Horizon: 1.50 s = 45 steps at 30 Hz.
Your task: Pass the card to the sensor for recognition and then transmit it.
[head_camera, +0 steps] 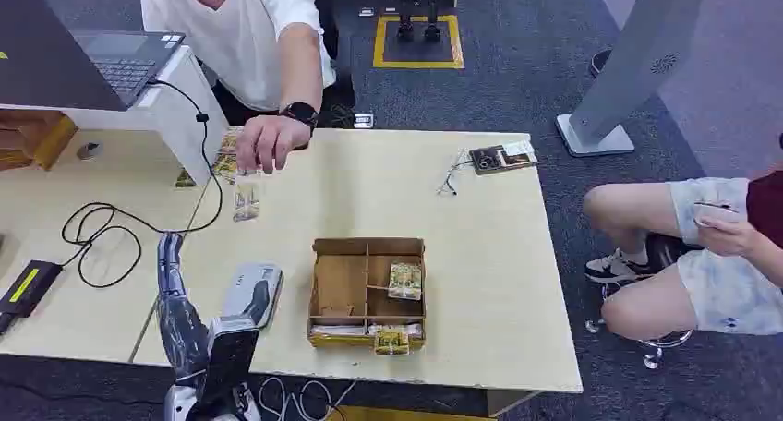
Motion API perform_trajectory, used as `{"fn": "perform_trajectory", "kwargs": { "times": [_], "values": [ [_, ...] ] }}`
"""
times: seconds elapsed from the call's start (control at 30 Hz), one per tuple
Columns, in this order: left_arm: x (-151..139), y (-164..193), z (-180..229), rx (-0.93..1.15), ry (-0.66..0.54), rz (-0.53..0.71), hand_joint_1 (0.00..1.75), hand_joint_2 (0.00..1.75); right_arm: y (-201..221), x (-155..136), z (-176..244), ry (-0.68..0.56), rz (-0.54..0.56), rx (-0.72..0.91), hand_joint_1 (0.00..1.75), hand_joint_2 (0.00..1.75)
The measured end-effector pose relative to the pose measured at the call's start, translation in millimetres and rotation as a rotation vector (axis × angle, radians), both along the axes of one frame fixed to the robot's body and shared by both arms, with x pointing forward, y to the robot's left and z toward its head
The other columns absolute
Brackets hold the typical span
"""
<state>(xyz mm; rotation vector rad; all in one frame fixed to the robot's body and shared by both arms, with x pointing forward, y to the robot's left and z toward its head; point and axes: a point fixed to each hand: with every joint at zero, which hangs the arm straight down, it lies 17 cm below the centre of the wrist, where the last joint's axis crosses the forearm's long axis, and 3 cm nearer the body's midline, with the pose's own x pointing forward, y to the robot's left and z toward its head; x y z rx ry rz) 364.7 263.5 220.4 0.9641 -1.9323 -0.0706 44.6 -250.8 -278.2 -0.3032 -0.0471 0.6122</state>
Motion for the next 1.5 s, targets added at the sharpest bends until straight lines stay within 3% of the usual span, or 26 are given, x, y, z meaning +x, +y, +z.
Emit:
{"fn": "perform_trajectory", "kwargs": {
  "times": [0.3, 0.5, 0.83, 0.9, 0.93, 1.5],
  "values": [
    [22, 21, 31, 0.207, -0.074, 0.125, 0.00, 1.75, 2, 6, 0, -0.010, 0.024, 0.007, 0.00, 1.75],
    [26, 47, 31, 0.357, -0.048, 0.224, 0.00, 1.75, 3, 9, 1, -0.011, 0.048, 0.010, 0.00, 1.75],
    [26, 69, 29, 0.402, -0.012, 0.296, 0.00, 1.75, 3, 12, 1, -0.014, 0.073, 0.005, 0.00, 1.75],
    [27, 70, 29, 0.392, -0.014, 0.296, 1.27, 1.75, 3, 13, 1, -0.015, 0.073, 0.006, 0.00, 1.75],
    [27, 71, 28, 0.379, -0.014, 0.294, 1.75, 1.75, 3, 14, 1, -0.016, 0.072, 0.006, 0.00, 1.75],
    [24, 77, 27, 0.285, -0.044, 0.276, 1.75, 1.75, 3, 17, 2, -0.022, 0.080, 0.003, 0.00, 1.75]
  ]
}}
